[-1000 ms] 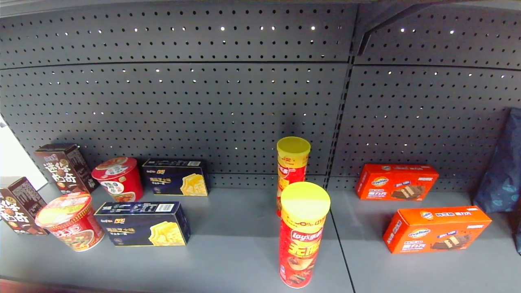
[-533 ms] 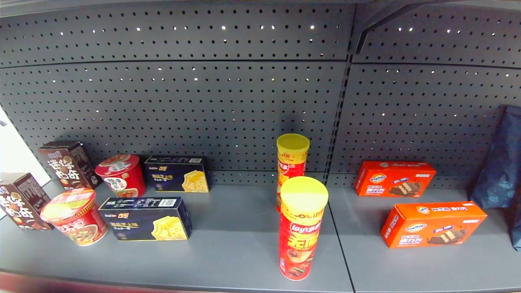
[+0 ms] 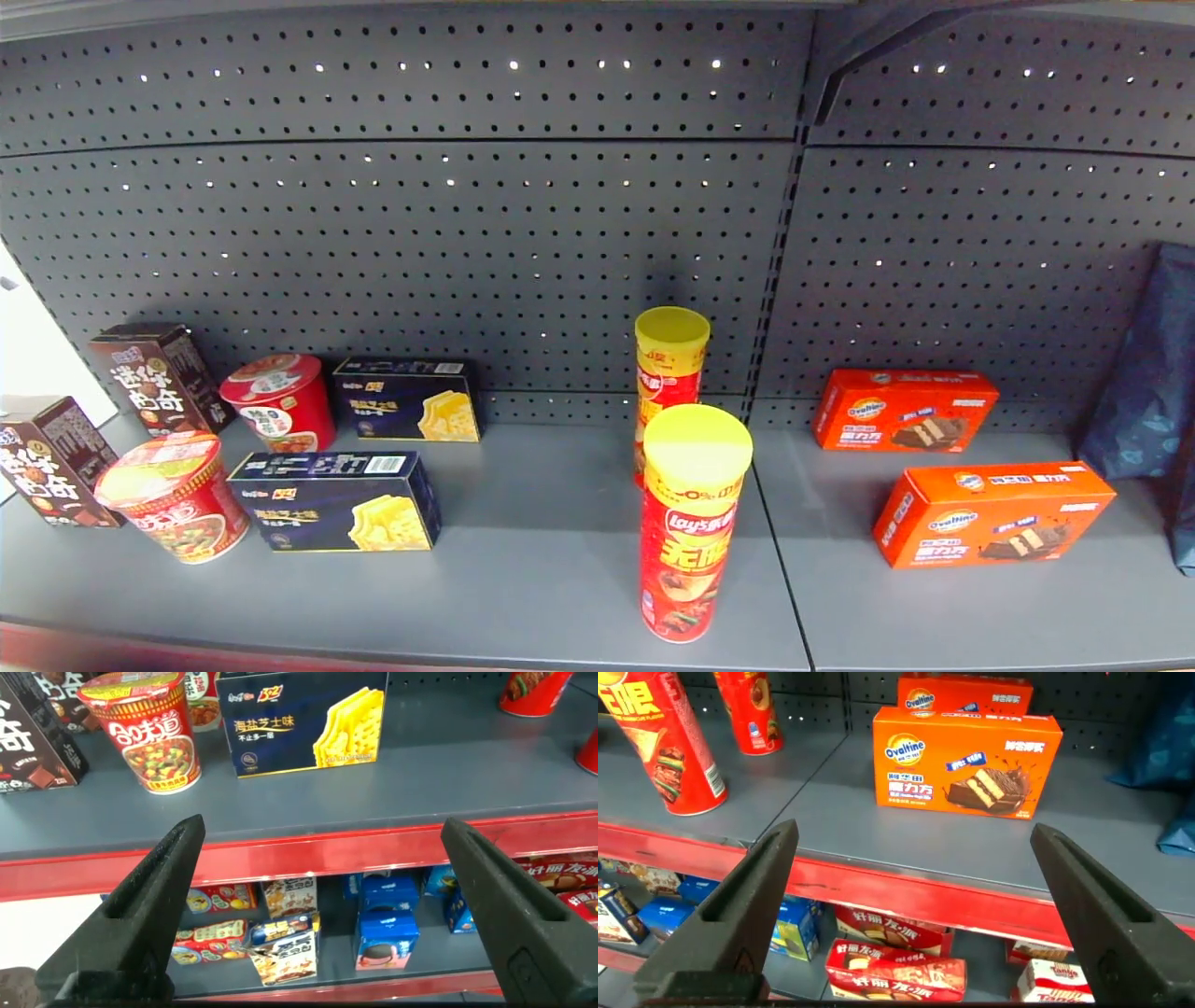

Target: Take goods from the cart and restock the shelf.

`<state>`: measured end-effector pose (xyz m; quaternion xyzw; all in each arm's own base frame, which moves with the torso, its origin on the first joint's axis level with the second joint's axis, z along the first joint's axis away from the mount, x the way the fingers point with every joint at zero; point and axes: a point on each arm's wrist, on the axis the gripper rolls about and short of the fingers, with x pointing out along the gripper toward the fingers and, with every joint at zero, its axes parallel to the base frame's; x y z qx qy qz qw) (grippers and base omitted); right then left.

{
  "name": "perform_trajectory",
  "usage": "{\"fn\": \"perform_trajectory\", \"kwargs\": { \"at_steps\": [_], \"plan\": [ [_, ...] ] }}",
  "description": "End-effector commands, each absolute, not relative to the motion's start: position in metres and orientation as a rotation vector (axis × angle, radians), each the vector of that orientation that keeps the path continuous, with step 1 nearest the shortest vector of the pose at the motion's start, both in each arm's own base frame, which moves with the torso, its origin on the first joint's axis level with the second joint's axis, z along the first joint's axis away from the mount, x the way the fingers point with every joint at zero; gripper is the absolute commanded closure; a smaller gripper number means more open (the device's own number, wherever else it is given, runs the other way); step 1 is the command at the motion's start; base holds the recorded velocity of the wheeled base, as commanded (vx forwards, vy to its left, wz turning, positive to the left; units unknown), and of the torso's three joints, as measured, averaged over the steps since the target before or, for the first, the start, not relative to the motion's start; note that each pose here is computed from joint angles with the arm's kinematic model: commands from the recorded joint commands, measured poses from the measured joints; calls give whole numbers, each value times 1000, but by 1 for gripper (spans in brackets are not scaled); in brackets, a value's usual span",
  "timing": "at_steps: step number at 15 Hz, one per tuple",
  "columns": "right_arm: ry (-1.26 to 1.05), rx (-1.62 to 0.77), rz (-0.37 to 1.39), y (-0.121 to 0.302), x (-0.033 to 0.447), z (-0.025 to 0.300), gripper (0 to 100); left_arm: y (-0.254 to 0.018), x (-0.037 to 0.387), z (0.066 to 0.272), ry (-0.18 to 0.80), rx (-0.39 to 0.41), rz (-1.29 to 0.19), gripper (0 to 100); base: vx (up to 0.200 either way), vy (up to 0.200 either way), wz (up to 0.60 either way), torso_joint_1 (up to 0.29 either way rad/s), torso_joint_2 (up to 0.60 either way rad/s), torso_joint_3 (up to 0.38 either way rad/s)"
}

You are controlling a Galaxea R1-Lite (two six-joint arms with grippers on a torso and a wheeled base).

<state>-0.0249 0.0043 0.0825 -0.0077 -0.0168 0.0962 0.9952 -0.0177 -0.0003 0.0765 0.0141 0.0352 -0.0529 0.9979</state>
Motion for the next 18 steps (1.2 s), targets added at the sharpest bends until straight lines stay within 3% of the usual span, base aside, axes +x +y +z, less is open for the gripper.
{"fn": "perform_trajectory", "kwargs": {
  "at_steps": [1, 18],
  "plan": [
    [-35, -17, 193, 4, -25, 83, 0, 0, -18, 77, 72, 29, -107, 0, 0, 0, -600, -2, 2, 2],
    [-35, -12, 195, 4, -25, 83, 0, 0, -18, 77, 72, 25, -102, 0, 0, 0, -35, 0, 0, 0]
  ]
}}
